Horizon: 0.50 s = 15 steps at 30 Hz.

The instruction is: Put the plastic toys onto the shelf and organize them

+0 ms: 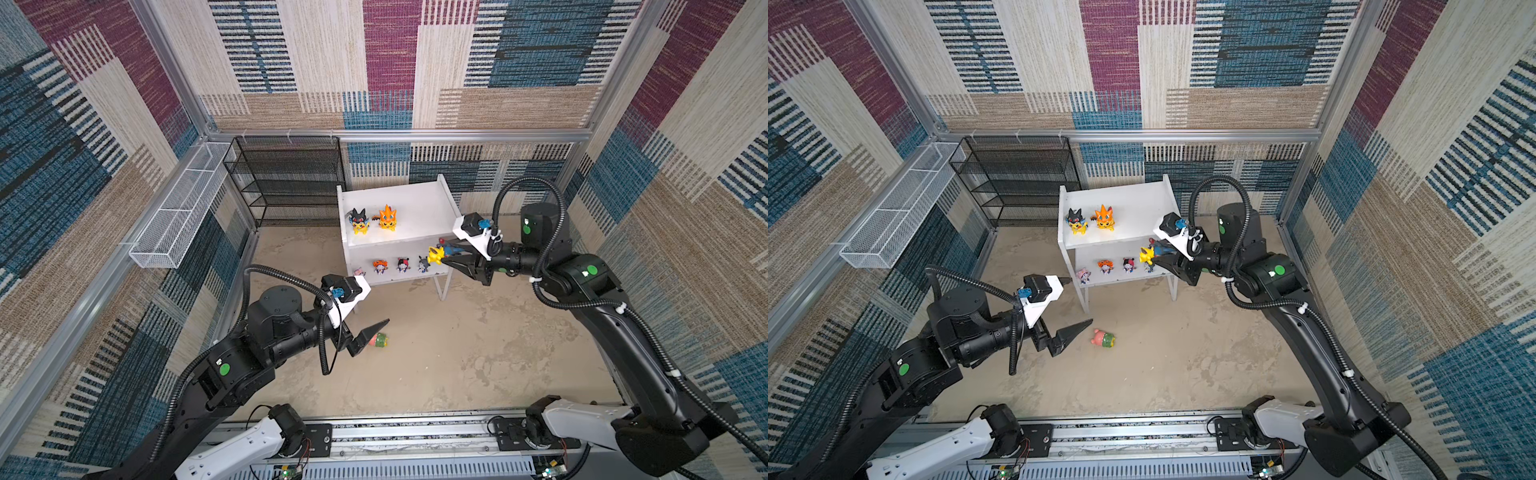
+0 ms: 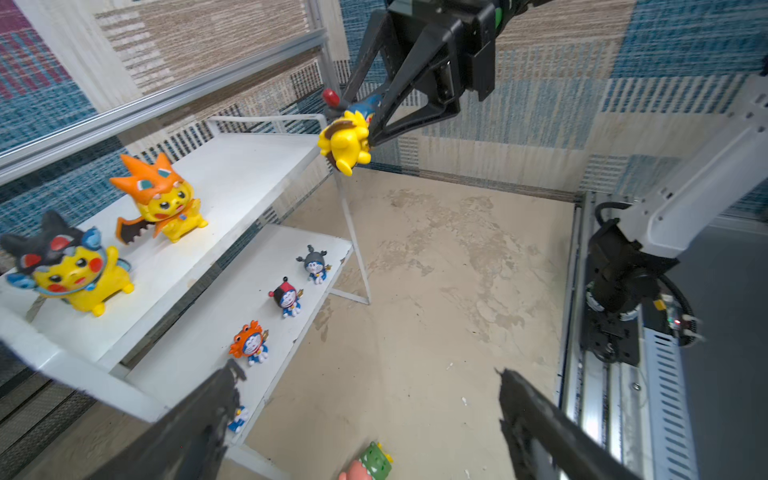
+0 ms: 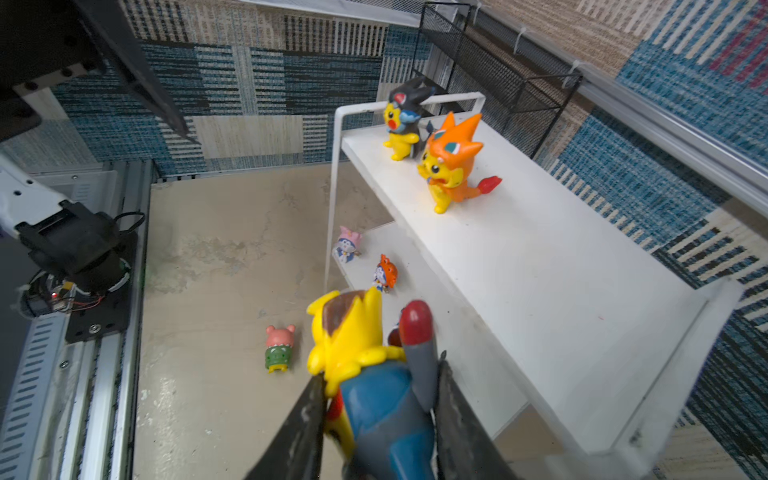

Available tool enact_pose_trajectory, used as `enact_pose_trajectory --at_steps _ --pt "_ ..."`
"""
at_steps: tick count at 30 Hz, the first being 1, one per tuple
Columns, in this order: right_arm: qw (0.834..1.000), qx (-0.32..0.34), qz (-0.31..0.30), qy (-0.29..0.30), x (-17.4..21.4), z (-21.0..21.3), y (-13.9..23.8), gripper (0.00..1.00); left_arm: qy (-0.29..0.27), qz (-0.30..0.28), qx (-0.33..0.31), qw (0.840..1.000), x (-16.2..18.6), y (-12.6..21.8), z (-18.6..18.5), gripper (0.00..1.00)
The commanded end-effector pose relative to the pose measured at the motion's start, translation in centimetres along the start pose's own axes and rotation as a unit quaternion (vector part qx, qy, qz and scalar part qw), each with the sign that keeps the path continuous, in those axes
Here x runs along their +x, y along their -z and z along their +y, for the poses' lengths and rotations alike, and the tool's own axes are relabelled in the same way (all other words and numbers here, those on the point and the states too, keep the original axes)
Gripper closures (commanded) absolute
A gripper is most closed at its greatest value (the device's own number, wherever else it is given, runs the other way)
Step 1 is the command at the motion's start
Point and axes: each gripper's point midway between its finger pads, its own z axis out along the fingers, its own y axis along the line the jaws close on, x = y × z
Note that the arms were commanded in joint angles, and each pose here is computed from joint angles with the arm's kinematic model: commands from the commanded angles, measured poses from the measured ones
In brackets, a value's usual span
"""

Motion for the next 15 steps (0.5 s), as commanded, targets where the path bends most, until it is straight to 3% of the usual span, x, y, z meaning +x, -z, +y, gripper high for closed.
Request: enact_pose_trajectory --at_steps 1,6,15 --pt "1.000 -0.011 0.013 -0.013 1.1 2.1 0.3 0.62 -0.013 0.008 0.085 0.996 0.2 -0.4 -2.9 0.01" --pt "0.999 -0.034 0.017 -0.026 2.8 5.3 0.5 0.63 -0.017 0.050 0.107 0.993 2.1 -1.8 -4.6 0.01" --pt "0.994 -0.083 0.063 -0.043 5.8 9.7 -1.7 0.65 -0.071 0.145 0.043 0.986 5.7 -5.0 -5.9 0.12"
